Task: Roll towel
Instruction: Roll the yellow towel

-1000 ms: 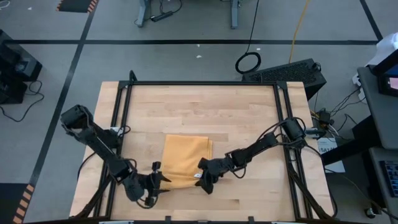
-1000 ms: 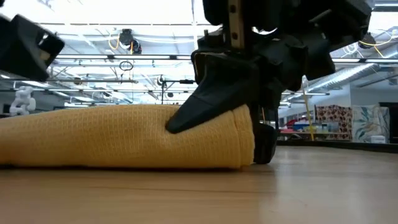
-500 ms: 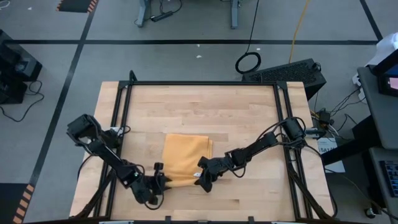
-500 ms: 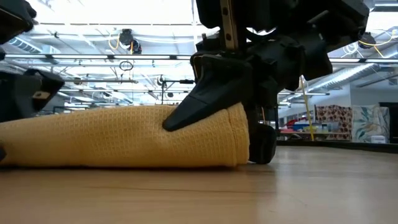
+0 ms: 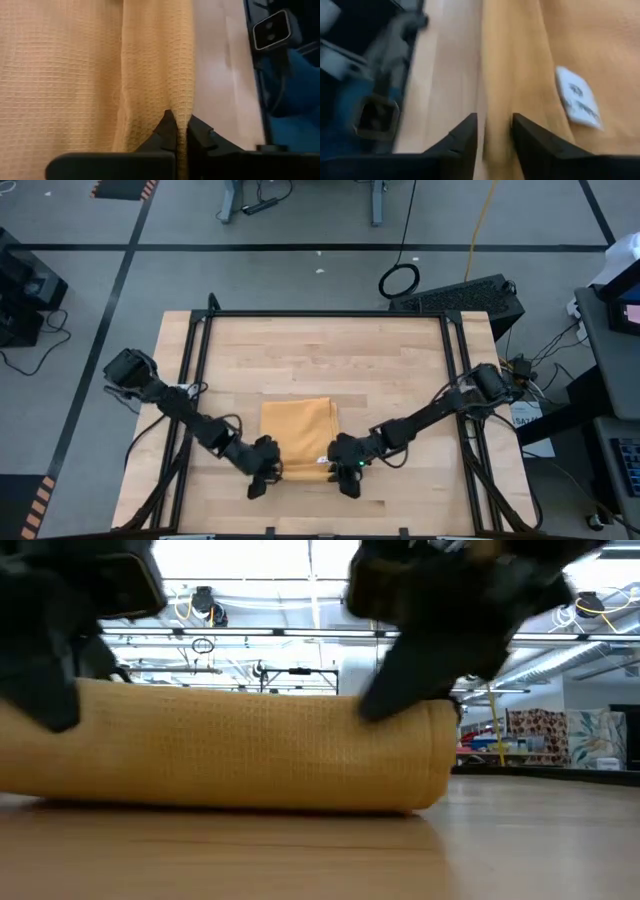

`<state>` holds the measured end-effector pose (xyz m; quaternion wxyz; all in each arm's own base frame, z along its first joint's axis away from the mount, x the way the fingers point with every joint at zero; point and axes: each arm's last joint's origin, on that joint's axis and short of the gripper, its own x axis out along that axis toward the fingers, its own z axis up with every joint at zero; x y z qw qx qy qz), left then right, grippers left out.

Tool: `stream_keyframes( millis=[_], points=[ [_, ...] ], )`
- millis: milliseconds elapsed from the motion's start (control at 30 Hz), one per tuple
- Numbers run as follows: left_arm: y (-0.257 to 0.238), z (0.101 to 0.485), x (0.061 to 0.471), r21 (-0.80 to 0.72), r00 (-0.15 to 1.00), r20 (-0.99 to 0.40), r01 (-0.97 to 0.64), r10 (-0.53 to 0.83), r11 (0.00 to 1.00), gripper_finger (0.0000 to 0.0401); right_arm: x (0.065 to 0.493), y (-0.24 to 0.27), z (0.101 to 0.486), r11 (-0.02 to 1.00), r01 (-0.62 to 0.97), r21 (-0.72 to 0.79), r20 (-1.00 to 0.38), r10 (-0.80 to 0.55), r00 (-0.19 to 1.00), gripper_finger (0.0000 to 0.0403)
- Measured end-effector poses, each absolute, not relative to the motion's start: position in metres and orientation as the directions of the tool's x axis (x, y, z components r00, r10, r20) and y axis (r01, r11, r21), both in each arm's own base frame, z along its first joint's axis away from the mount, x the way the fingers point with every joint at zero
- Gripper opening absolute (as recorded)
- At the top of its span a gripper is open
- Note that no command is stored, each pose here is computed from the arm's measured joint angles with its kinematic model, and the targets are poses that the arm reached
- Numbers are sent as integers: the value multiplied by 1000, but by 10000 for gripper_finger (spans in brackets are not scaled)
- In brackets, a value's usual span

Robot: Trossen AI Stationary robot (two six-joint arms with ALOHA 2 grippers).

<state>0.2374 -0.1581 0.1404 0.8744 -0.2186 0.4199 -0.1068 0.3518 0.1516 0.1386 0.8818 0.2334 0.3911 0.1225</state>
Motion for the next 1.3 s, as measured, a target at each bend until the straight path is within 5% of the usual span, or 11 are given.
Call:
stream_keyframes(
  millis=[267,533,733,933,1300],
  points=[
    [-123,141,256,-577,574,-681,-36,-456,816,7,314,186,177,991,-128,29,-624,118,772,145],
    [-107,133,253,-551,492,-760,-141,-424,823,7,303,220,140,962,-17,-273,-535,-137,834,196],
    [-106,133,254,-555,501,-755,-141,-424,820,7,316,215,121,965,-14,-261,-534,-132,835,221],
    [-106,133,254,-554,500,-755,-141,-424,820,7,326,204,119,979,-52,-198,-563,-70,824,197],
    [-107,133,254,-539,501,-756,-112,-421,835,15,346,174,117,994,-96,43,-637,101,764,36]
  ],
)
